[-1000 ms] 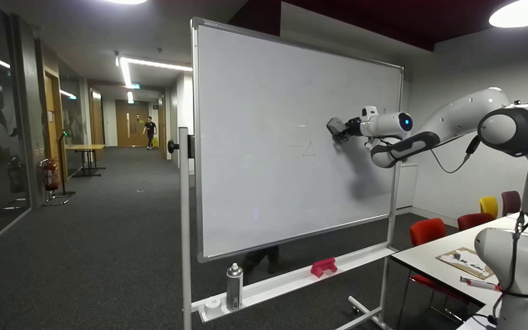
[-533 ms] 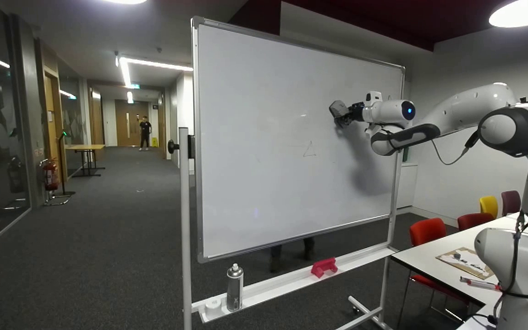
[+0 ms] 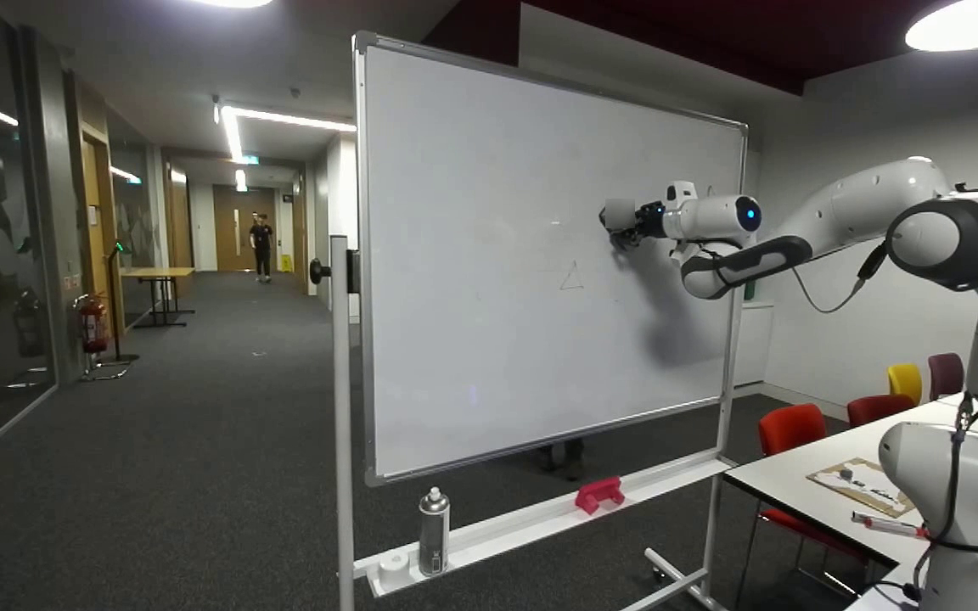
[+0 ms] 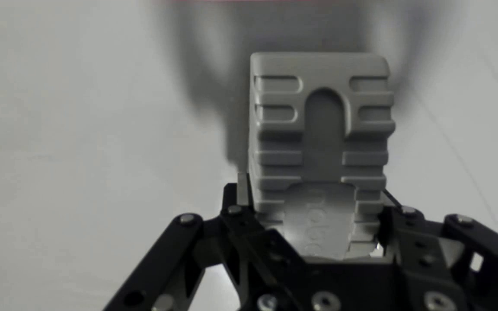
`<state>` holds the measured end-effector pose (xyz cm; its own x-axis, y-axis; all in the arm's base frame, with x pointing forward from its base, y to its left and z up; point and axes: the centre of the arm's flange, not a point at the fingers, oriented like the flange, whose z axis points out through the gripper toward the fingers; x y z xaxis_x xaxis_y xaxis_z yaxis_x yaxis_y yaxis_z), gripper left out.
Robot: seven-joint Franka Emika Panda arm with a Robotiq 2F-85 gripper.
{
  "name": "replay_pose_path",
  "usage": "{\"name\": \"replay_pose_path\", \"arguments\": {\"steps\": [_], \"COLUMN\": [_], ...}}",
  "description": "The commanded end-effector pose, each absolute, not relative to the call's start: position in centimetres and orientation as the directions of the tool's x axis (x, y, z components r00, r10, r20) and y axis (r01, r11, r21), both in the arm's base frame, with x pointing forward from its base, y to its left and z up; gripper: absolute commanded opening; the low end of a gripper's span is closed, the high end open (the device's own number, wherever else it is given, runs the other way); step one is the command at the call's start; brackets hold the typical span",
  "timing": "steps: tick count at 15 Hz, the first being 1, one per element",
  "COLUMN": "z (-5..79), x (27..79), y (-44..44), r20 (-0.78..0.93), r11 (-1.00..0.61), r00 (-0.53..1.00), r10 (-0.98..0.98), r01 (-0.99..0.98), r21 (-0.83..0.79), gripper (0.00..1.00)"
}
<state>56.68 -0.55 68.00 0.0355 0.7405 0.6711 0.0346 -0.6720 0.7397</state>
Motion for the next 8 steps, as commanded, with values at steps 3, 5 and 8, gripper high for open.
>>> {"name": "replay_pose_path", "arguments": {"steps": [3, 5, 8], "z": [60.8, 60.8, 61.7], "x": [57.7, 57.0, 55.5], "y": [0.3, -0.4, -3.7], "r20": [0.609, 0.657, 0.753], "r11": [-0.611, -0.658, -0.753], "r00": [0.060, 0.050, 0.041], "r10": [0.791, 0.752, 0.657], "r01": [0.149, 0.126, 0.063], "r21": [0.778, 0.743, 0.655], "gripper": [0.35, 0.35, 0.35]}}
